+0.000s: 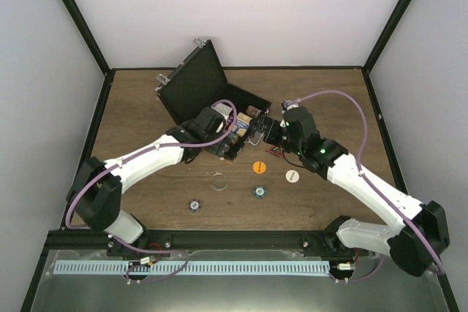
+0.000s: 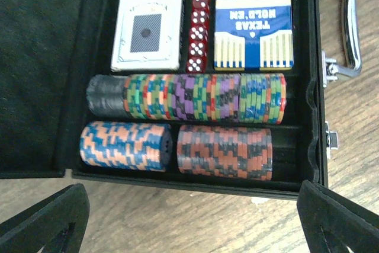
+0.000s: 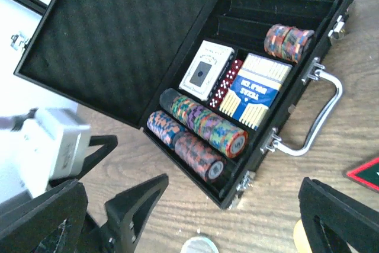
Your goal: Pack up texas hold em set
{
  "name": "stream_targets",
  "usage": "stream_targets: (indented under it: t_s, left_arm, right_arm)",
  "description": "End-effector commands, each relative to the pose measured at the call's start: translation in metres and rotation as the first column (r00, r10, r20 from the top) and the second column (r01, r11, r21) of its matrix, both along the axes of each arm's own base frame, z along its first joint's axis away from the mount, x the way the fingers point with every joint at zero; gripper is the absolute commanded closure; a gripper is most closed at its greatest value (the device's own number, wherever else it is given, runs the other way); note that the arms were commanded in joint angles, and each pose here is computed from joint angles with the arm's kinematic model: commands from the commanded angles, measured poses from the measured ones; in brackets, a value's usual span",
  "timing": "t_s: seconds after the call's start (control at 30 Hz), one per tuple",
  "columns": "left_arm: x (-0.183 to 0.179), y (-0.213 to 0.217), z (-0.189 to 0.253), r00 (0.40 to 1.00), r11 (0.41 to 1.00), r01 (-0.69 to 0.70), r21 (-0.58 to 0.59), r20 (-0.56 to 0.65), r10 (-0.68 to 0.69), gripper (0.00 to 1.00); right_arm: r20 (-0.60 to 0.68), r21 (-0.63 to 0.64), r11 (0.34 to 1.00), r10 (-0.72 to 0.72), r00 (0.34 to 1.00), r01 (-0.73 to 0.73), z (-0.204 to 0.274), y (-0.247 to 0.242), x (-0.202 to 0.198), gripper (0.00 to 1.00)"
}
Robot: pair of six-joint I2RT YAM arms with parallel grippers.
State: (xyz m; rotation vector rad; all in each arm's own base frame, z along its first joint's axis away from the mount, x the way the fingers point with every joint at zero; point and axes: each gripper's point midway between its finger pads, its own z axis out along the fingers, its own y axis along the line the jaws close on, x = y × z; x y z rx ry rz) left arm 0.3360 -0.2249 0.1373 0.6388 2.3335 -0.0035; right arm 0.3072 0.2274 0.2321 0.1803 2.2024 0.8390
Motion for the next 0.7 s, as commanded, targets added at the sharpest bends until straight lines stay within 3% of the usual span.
stream_targets:
  t_s: [0.0,0.23,0.67]
  left_arm:
    - [-0.001,-0.009,0.001,0.999,0.999,0.03,0.024,-0.032,-0.03,0.0]
    - [0.003,-0.024,-0.028,0.987,0.995,0.061,0.078,-0.151,-0.048,0.0]
    - [0.009,-0.022,-0.054,0.984,0.986,0.058,0.156,-0.177,-0.03,0.0]
  right_arm:
    - [-0.023,-0.032,0.999,-0.004,1.0,0.003,-0.009,-0.016,-0.019,0.0]
    - [-0.096,0.028,1.0,0.008,0.995,-0.005,-0.032,-0.016,-0.034,0.0]
    - [-0.159,0.065,0.998,0.033,0.987,-0.023,-0.054,-0.011,-0.043,0.0]
